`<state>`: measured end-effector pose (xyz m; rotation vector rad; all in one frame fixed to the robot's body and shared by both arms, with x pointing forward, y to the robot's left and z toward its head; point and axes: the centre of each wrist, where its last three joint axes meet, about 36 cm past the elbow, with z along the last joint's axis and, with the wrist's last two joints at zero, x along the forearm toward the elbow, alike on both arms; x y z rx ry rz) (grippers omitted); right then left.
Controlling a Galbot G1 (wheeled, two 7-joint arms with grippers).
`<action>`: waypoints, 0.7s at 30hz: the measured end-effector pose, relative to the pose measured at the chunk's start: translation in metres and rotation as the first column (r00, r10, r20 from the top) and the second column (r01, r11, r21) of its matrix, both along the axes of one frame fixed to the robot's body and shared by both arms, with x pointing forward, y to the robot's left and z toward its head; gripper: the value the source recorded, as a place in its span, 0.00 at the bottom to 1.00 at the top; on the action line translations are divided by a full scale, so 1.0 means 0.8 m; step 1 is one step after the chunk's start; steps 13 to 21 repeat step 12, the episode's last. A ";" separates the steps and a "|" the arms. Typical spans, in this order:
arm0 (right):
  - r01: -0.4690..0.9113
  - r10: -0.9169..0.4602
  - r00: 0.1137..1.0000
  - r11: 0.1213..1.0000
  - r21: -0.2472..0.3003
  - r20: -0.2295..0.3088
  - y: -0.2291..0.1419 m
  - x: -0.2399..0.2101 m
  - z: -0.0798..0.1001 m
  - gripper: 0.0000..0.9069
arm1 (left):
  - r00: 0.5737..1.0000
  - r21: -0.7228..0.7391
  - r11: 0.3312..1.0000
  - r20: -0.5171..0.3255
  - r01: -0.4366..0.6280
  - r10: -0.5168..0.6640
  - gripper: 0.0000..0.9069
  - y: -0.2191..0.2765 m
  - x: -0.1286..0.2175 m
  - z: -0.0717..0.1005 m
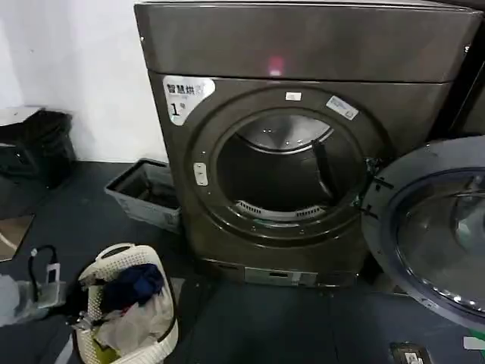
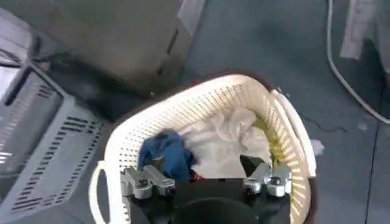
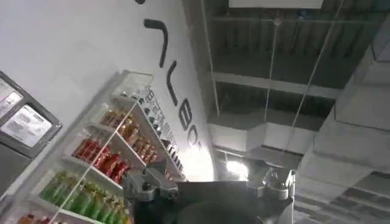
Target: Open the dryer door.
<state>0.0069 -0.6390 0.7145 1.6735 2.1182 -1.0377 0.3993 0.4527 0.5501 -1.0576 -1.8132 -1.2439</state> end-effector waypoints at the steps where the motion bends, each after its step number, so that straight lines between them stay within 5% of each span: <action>1: 0.000 0.000 1.000 1.000 0.000 0.000 0.000 0.000 0.000 1.00 | 1.000 0.006 1.000 -0.001 -0.001 0.001 1.00 0.000 0.000 0.000; 21: 0.003 -0.003 1.000 1.000 0.004 0.004 -0.005 -0.001 0.003 1.00 | 1.000 0.067 0.998 -0.022 -0.008 0.010 1.00 0.006 -0.002 0.002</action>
